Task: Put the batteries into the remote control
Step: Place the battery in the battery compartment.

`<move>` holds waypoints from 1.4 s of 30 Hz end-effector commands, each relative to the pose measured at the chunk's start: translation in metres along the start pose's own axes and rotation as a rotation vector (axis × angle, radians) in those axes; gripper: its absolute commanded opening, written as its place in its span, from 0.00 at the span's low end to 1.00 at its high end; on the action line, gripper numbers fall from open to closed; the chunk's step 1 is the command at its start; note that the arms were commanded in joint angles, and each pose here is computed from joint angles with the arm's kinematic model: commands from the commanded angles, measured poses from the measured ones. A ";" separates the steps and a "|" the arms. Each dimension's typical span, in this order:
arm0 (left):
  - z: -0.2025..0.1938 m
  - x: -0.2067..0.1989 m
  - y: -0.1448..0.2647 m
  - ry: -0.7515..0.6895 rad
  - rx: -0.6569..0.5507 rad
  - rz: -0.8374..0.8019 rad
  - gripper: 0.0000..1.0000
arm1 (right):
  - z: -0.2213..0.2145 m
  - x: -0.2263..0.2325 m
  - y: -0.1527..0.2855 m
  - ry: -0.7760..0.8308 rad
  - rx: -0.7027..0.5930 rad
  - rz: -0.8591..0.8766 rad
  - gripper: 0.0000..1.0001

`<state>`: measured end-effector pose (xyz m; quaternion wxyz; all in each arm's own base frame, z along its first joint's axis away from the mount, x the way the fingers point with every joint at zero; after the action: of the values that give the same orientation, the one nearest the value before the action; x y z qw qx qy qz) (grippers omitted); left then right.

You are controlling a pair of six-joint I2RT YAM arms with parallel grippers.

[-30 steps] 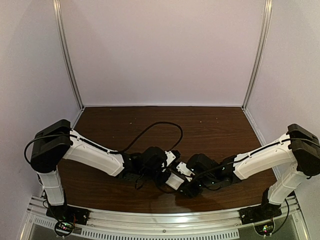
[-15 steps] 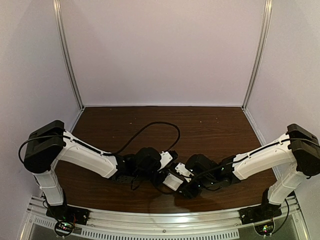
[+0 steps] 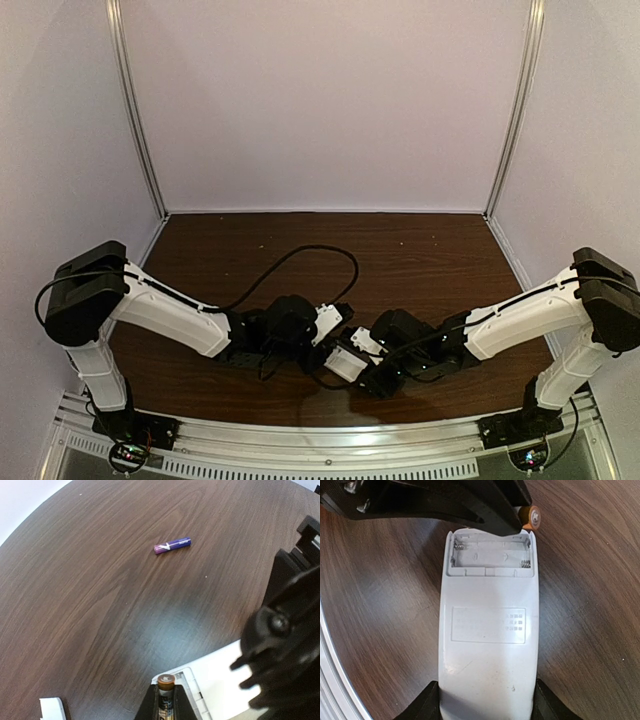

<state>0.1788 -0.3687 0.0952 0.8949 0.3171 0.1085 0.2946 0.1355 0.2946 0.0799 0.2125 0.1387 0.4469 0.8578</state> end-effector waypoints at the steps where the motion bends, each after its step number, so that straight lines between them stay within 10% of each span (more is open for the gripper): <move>1: 0.020 -0.006 0.006 0.025 -0.102 -0.070 0.00 | -0.010 0.001 -0.004 -0.002 0.056 -0.006 0.03; 42: -0.021 0.003 -0.015 0.044 0.053 0.022 0.00 | -0.013 -0.003 -0.001 -0.046 0.048 -0.038 0.00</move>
<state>0.1792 -0.3760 0.0856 0.8979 0.3045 0.1284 0.2909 0.1359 0.2950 0.0802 0.2221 0.1496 0.4420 0.8561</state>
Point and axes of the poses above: each gripper's point midway between its finger pads, its own y axis back along the fingers, its own x axis along the line the jaws close on, z = x × y, the point moved 7 cm from there along y, back along the fingers, and after that the axes turned 8 degrees about y, right-handed, at the moved point
